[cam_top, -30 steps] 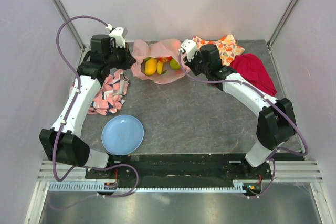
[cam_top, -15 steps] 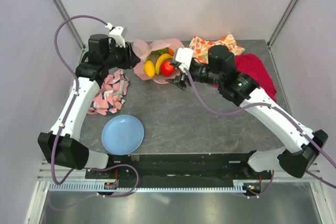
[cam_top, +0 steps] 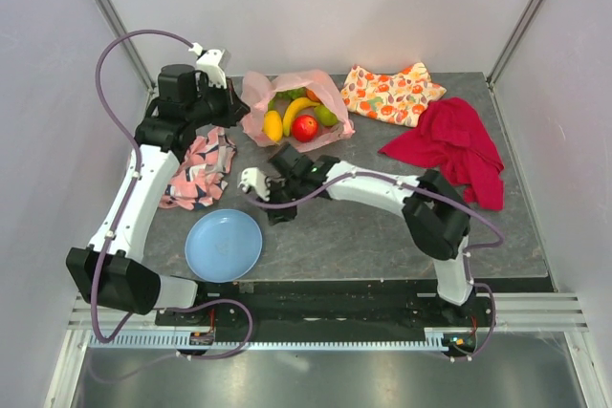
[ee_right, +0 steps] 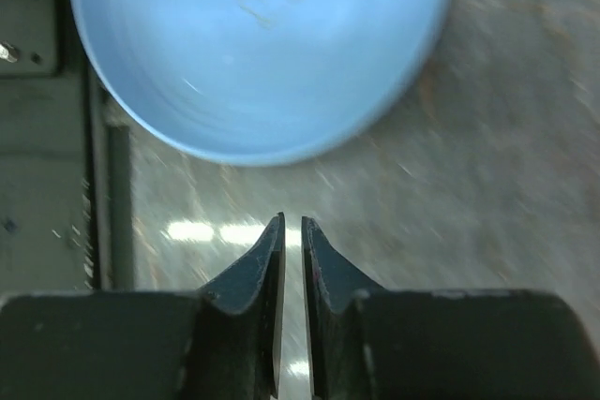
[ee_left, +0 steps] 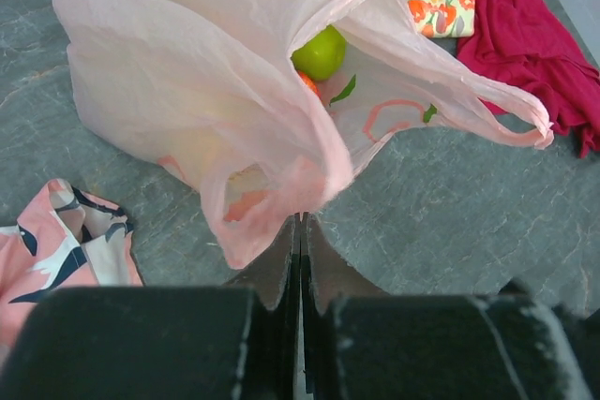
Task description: Take the fake fruits out of the plastic bag
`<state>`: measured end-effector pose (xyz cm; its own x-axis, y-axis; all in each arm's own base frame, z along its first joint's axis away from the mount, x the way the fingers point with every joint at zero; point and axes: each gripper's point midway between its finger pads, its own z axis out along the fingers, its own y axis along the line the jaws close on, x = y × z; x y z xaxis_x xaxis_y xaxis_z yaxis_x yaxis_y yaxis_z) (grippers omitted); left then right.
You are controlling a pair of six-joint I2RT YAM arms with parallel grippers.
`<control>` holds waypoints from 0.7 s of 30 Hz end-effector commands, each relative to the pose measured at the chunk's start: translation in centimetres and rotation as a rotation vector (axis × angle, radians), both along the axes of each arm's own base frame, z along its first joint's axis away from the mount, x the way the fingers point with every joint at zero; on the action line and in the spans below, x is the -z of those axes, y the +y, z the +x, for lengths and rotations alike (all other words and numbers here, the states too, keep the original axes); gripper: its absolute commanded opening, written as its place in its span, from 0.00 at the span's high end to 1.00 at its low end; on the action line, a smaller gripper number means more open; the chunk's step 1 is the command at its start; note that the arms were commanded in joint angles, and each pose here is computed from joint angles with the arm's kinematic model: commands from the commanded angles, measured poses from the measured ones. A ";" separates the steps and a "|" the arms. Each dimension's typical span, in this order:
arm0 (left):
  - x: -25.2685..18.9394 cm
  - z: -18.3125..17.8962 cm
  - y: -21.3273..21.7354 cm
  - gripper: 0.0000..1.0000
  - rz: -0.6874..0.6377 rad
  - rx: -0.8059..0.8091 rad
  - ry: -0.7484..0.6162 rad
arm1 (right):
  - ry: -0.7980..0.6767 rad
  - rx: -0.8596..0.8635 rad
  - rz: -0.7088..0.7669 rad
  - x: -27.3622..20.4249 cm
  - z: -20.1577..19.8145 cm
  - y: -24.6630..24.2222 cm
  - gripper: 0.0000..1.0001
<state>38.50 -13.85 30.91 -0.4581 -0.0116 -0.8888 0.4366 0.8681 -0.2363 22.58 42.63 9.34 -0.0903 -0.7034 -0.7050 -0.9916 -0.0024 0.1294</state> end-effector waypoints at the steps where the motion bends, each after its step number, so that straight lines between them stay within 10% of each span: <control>1: -1.6 -0.8 -0.2 0.98 -0.018 0.012 -0.058 | 0.044 0.063 0.102 -1.4 -0.9 5.2 0.82; 10: -1.1 -2.0 -0.2 0.99 -0.035 0.019 -0.043 | 0.031 0.188 -0.022 4.7 -1.4 7.5 0.83; 21: -2.4 -1.7 -0.6 0.98 -0.052 0.034 -0.067 | -0.265 0.589 -0.265 5.4 4.7 -5.1 0.90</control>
<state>36.80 -13.57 30.51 -0.4559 -0.0126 -0.8899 0.4387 0.8668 -0.2370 24.50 44.00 2.83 -0.3124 -0.7251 -0.6137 -0.9087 0.4164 -0.0293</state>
